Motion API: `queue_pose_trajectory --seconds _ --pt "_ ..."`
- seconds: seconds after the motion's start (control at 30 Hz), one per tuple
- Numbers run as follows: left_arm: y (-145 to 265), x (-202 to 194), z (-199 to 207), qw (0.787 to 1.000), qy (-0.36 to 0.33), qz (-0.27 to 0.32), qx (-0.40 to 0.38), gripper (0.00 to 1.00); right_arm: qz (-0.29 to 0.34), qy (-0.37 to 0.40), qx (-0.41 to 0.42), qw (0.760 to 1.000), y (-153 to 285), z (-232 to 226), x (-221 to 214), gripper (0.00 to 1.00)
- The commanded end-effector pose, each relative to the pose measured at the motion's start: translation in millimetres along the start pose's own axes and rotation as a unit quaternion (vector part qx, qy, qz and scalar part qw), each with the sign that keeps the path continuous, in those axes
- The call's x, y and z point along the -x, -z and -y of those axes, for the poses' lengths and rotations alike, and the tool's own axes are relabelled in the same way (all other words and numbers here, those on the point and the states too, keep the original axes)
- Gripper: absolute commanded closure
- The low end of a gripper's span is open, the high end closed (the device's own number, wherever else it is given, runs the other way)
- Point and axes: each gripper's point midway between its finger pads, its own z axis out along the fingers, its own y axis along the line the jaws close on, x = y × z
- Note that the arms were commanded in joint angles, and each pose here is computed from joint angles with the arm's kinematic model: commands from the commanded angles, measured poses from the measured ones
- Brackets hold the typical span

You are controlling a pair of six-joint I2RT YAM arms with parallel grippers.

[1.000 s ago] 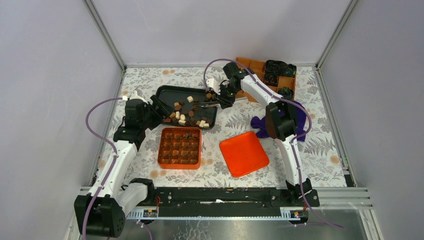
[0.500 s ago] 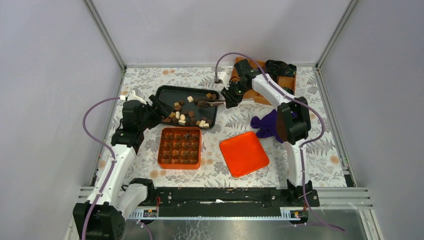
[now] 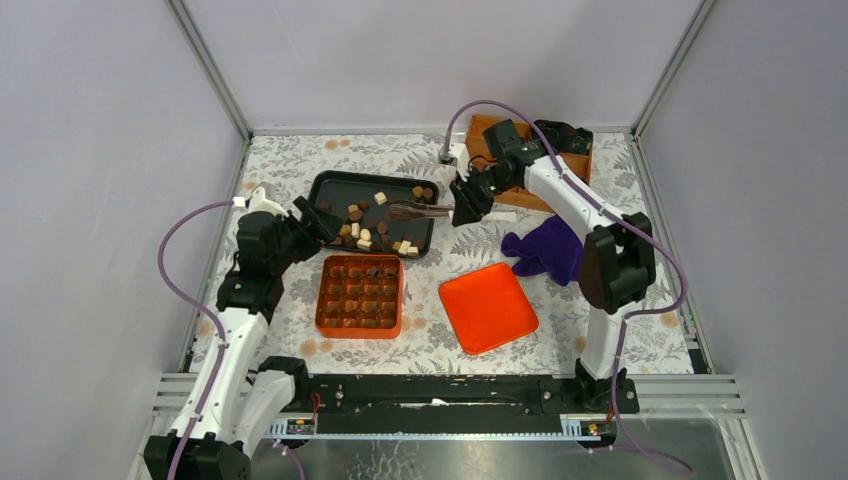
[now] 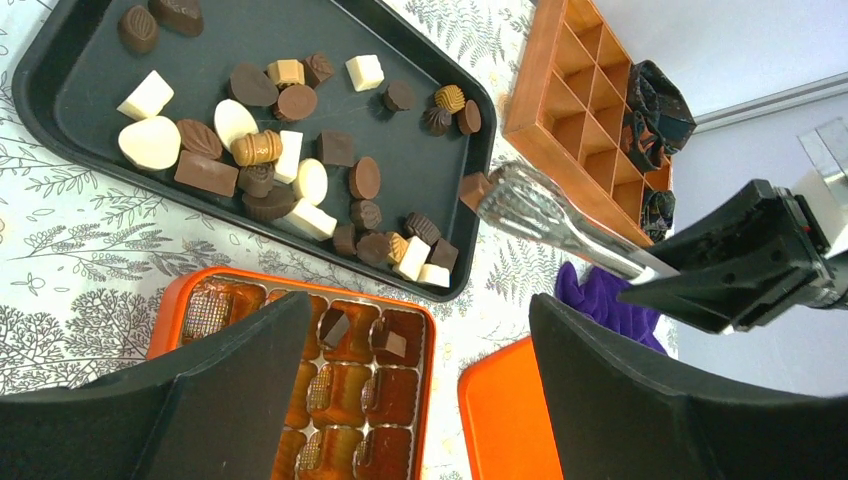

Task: Pack the chocolate
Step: Place the fake chocolate in the packing box.

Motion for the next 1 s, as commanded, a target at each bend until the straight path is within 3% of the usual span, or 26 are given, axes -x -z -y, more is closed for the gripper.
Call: queue_pose_trajectory --seconds 0.0,0.43,0.83,0.97 --pt "7.7 -2.5 2.0 1.0 -0.012 0.007 -0.017 0.12 0.048 0.031 0.039 0.998 22.6 -49.6 23.4 0.97" --pt "27.5 -16.1 -5.1 1.0 0.019 0.018 -0.018 0.12 -0.012 0.107 0.044 0.993 -20.9 -112.0 18.4 0.95" --pt "46.1 -19.9 -13.0 0.999 0.029 0.034 -0.002 0.12 -0.045 0.126 -0.004 0.991 -66.1 -112.0 36.4 0.9" --pt "47.4 -19.7 -14.3 0.999 0.028 0.037 0.0 0.12 -0.051 0.128 -0.01 0.99 -73.0 -110.7 36.7 0.82"
